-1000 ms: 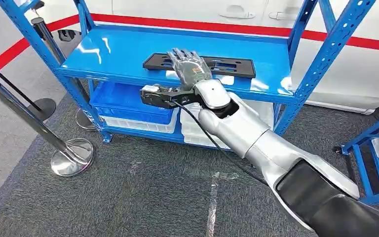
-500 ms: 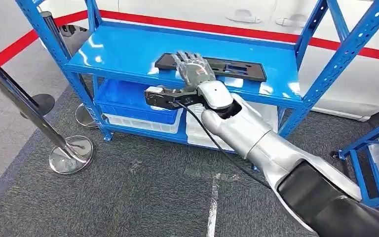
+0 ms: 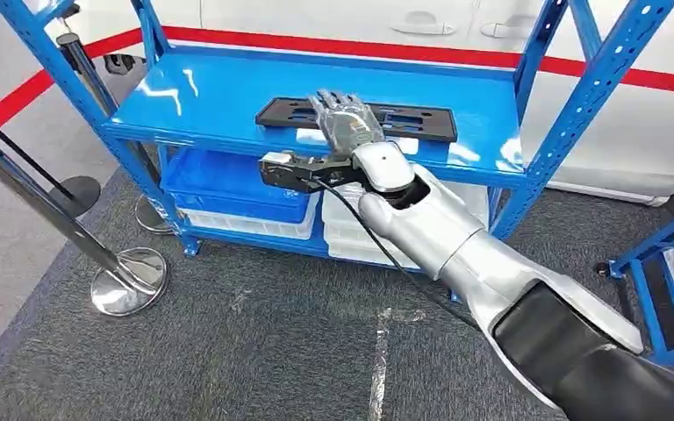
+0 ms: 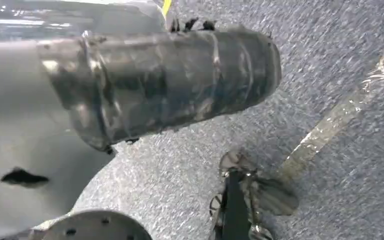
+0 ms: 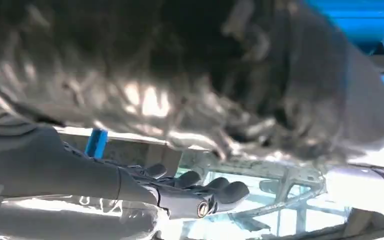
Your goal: Take the parts from the cabinet and place them on the table.
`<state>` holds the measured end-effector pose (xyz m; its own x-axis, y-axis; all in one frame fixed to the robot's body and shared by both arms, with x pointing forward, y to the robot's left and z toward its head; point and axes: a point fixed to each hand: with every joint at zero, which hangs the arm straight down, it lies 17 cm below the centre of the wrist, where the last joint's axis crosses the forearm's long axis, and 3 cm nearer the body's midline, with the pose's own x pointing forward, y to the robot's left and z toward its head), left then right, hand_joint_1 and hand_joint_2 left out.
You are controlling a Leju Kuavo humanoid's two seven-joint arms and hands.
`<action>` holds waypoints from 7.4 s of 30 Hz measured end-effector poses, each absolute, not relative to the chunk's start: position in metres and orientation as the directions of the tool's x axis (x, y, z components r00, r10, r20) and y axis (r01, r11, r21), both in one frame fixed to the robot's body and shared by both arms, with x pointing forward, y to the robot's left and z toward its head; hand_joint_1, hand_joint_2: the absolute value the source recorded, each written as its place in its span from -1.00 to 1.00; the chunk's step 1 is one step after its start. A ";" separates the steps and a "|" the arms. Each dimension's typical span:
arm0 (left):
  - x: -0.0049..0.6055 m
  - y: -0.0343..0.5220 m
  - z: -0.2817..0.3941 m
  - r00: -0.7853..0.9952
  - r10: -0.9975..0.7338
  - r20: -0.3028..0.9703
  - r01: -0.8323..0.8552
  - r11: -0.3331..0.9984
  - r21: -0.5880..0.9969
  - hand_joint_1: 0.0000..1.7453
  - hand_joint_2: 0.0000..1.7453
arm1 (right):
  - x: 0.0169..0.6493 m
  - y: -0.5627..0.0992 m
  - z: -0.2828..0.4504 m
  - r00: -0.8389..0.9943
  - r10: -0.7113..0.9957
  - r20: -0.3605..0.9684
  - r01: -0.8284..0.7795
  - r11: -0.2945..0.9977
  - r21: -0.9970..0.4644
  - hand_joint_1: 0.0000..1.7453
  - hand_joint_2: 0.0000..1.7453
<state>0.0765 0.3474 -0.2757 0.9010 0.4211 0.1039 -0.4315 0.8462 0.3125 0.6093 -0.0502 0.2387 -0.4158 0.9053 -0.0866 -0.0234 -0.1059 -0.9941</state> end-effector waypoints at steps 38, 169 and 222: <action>0.074 0.346 -0.276 0.901 0.425 0.090 -0.431 0.846 0.312 -1.00 -1.00 | 0.617 -0.078 0.221 -0.322 0.942 -0.095 -0.044 -0.115 -0.992 -1.00 -1.00; 0.064 0.358 -0.274 0.860 0.507 0.060 -0.493 0.794 0.355 -1.00 -1.00 | 0.584 -0.106 0.105 -0.342 0.926 -0.160 -0.259 -0.256 -0.931 -1.00 1.00; 0.068 0.382 -0.272 0.852 0.512 0.109 -0.513 0.777 0.365 -1.00 -1.00 | 0.590 -0.133 0.102 -0.365 0.919 -0.152 -0.323 -0.278 -0.905 1.00 1.00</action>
